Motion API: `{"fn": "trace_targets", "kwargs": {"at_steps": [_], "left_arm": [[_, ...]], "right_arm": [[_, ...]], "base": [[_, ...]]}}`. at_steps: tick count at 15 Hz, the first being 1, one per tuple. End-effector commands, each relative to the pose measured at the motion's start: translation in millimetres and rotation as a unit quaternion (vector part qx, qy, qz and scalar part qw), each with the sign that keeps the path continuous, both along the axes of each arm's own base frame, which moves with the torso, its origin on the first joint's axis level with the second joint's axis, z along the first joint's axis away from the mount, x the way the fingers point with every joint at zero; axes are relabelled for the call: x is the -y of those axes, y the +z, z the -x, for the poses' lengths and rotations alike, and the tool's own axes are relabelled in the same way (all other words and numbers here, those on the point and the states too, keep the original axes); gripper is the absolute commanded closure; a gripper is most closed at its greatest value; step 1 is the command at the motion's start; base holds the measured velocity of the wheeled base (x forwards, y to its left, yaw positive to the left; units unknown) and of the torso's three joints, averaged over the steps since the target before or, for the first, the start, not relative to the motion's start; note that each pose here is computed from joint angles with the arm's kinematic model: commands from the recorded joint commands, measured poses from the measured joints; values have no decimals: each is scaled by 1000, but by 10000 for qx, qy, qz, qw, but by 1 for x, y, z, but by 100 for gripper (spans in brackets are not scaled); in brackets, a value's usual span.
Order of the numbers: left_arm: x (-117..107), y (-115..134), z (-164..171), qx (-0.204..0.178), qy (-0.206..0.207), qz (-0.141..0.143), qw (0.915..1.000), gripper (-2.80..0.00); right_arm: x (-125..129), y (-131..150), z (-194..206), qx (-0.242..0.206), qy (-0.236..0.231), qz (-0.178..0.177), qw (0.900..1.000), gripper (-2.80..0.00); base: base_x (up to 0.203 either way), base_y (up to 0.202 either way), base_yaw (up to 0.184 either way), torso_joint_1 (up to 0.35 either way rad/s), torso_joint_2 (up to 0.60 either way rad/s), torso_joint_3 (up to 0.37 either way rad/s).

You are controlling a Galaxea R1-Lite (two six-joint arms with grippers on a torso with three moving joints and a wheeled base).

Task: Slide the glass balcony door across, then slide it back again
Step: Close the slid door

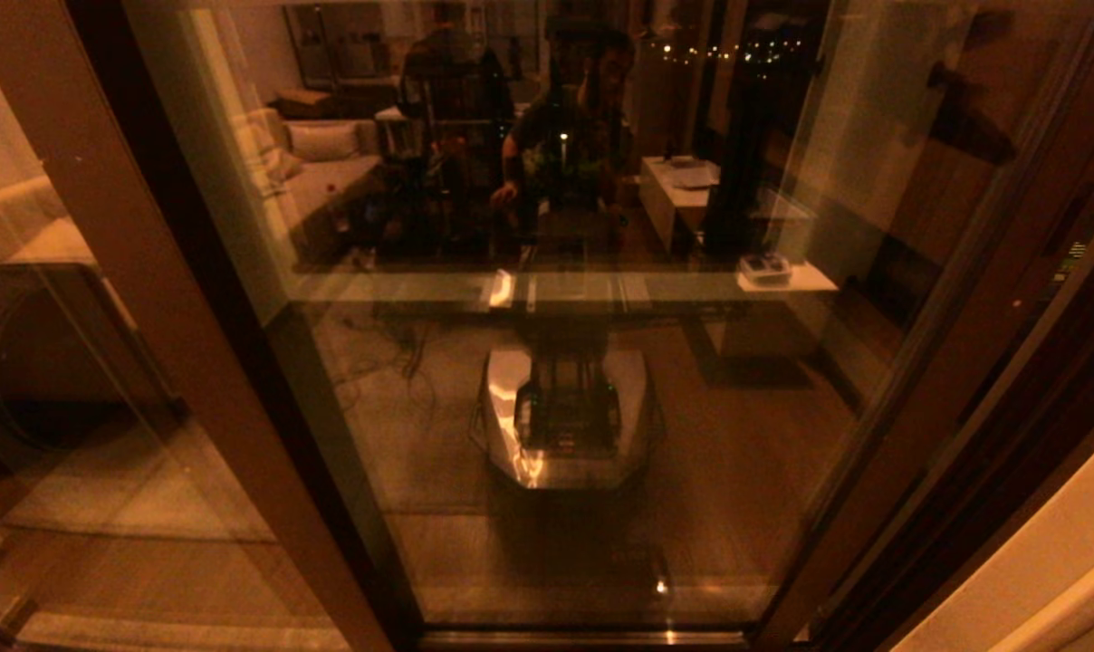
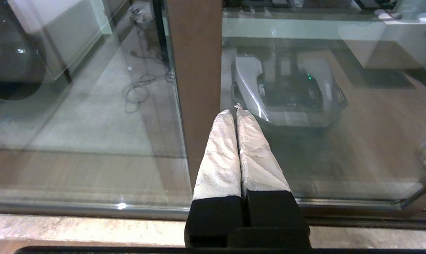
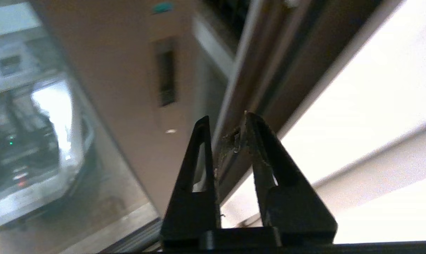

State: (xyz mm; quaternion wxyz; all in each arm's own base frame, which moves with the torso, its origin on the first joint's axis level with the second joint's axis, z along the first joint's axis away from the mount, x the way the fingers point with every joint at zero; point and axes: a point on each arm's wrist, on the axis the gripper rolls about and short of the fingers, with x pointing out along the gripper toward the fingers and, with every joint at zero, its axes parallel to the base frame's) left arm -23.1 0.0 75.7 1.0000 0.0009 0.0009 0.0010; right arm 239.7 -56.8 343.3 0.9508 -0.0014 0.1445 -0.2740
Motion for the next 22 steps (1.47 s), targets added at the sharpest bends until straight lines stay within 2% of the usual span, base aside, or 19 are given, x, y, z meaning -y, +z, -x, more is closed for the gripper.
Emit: {"fn": "trace_targets", "kwargs": {"at_steps": [1,10,17,22], "left_arm": [[0,0,0,1,5,1,10000,0],[0,0,0,1,5,1,10000,0],[0,0,0,7,5,1,10000,0],[0,0,0,8,5,1,10000,0]], "right_arm": [[2,-10,-22,-102,9,-96,9999,0],[2,-21,-37,-101,24,-242,9997,0],[-19,-17,-23,-22,372,-244,9990,0],[-17,-22,-34,40,354,-306,9989,0]], "base": [[0,0,0,0,0,0],[0,0,0,0,0,0],[0,0,0,0,0,0],[0,0,0,0,0,0]]}}
